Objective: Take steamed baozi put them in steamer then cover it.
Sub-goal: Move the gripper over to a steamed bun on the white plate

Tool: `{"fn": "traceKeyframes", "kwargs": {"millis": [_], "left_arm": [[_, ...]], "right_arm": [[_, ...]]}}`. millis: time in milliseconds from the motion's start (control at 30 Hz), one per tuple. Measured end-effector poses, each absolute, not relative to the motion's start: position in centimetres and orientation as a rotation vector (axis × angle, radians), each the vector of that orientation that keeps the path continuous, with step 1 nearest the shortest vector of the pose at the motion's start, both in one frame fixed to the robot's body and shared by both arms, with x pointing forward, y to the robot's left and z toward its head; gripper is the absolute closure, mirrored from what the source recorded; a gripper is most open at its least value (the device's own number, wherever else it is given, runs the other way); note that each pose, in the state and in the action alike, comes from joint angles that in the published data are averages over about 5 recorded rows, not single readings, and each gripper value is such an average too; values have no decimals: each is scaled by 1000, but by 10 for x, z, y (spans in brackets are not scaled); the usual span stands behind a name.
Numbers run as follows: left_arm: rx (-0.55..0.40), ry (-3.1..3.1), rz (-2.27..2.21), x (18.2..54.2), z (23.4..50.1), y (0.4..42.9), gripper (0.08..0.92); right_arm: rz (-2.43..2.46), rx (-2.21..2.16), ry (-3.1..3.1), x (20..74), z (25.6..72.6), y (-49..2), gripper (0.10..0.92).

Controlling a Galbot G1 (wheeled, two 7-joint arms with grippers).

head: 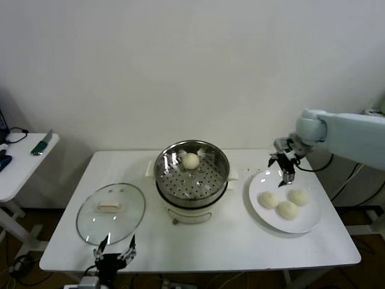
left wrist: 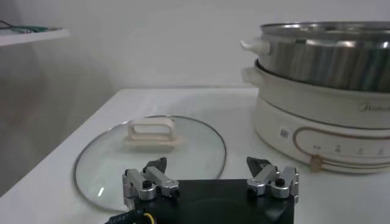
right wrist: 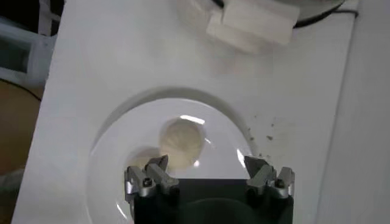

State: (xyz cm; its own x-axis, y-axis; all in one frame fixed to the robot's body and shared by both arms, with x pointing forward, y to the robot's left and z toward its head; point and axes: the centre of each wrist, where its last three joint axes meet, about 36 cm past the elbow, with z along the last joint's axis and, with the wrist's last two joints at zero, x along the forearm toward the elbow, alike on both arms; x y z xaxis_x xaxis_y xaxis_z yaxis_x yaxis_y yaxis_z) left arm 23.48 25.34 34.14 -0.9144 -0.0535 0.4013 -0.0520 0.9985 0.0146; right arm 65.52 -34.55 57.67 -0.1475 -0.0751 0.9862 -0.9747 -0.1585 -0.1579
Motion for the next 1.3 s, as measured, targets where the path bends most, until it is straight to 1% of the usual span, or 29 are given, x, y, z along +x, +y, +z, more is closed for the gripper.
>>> {"fn": "traceKeyframes", "kwargs": {"millis": [400, 667, 933, 1067, 1300], "left_arm": [[95, -2712, -9, 230, 336, 254, 177], [103, -2709, -12, 228, 335, 255, 177], [107, -2707, -14, 227, 335, 256, 177], [107, -2708, -14, 227, 335, 256, 177], [107, -2710, -14, 228, 336, 256, 177]], "right_arm": [[1351, 1237, -1294, 654, 510, -350, 200], [1325, 1212, -1307, 657, 481, -348, 200], [1307, 1197, -1315, 659, 462, -347, 203], [1299, 1192, -1315, 658, 457, -348, 227], [1295, 1190, -1330, 660, 454, -349, 302]]}}
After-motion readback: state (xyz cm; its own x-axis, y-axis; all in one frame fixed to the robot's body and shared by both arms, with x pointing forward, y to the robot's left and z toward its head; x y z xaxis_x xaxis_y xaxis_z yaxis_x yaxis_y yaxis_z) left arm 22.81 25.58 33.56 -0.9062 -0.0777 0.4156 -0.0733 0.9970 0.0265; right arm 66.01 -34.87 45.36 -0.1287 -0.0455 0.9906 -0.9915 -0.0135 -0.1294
